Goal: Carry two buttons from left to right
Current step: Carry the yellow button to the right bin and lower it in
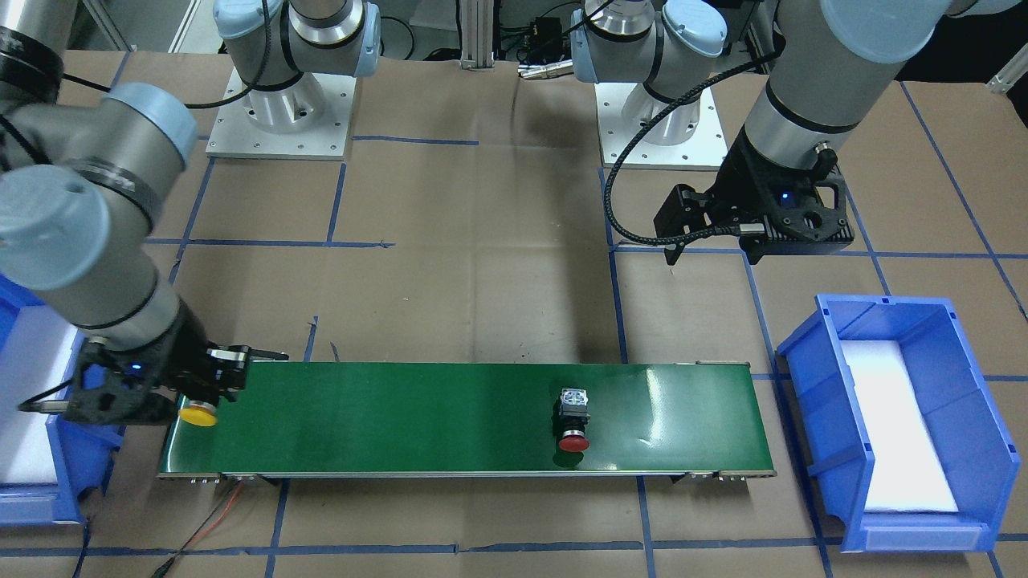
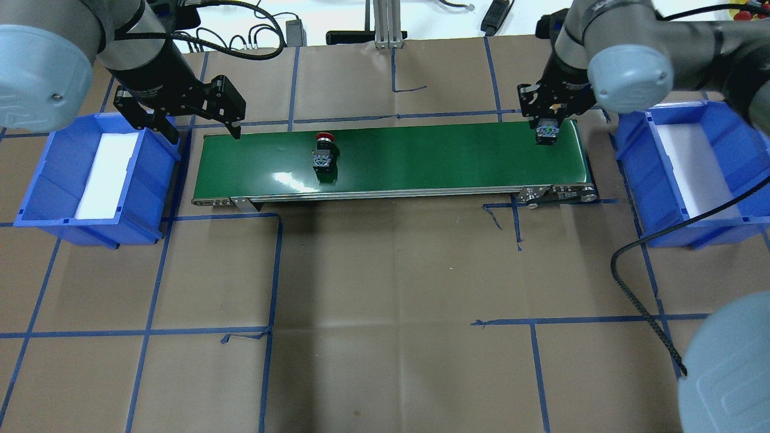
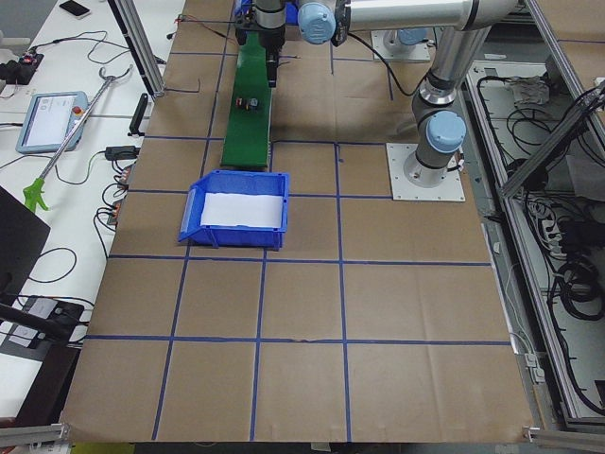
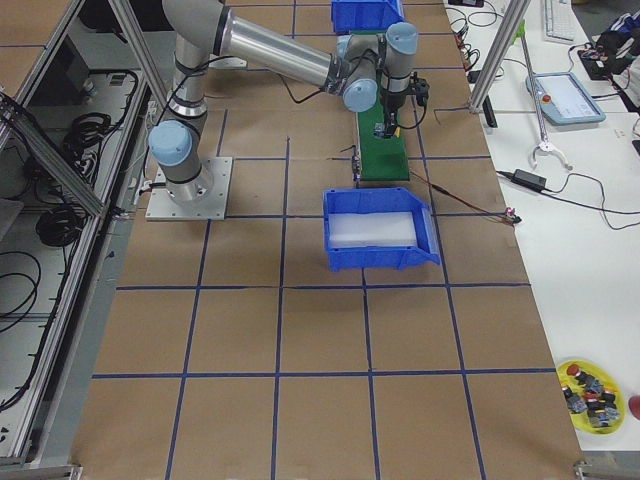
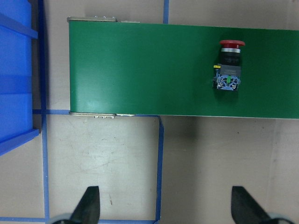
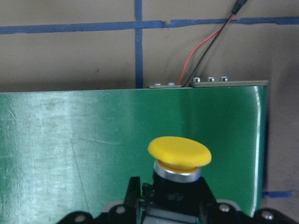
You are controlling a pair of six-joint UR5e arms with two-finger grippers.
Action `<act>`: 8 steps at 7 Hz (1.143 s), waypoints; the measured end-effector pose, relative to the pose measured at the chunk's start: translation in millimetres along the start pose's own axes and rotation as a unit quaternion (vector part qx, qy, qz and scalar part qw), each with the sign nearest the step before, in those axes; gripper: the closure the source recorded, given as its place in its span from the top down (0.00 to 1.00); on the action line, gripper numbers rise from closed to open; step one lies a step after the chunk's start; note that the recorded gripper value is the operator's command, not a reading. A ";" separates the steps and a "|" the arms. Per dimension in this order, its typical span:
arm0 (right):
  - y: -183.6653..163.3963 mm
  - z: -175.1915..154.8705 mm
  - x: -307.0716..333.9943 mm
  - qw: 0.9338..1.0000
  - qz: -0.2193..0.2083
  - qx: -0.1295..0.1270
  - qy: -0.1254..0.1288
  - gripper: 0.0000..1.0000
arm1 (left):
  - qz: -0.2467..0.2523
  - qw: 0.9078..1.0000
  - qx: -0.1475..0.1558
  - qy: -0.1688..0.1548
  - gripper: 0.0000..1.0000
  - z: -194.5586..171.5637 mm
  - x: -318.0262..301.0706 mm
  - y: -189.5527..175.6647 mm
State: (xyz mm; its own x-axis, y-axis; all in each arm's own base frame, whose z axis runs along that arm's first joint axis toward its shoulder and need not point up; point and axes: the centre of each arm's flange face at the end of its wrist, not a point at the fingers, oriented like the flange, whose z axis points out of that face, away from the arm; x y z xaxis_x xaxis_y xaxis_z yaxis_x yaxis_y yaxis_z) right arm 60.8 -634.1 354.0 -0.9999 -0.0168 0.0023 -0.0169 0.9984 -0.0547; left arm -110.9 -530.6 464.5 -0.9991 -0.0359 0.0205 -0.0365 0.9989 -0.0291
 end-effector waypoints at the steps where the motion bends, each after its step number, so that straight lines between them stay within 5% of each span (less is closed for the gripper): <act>1: -4.7 -25.4 48.8 1.000 -0.030 0.000 0.003 0.06 | 0.000 1.000 0.000 0.000 1.00 -0.2 -0.5 0.5; 4: 7.5 -45.1 194.4 0.995 -0.095 -0.005 0.008 0.04 | -0.001 1.000 0.002 0.000 1.00 -0.2 -1.2 1.7; 8: 53.2 26.7 275.5 0.995 -0.096 -0.033 -0.017 0.04 | 0.000 1.000 0.002 0.000 1.00 -0.2 -0.5 1.9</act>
State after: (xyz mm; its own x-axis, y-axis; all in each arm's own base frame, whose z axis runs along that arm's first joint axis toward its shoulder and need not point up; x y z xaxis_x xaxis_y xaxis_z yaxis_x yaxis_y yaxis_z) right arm -215.6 -587.1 325.0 -0.9778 -0.2076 -0.0280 -0.2079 0.9781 0.0084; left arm -110.4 -528.6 464.7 -0.9991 -0.0359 0.0204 -0.0366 0.9988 -0.0340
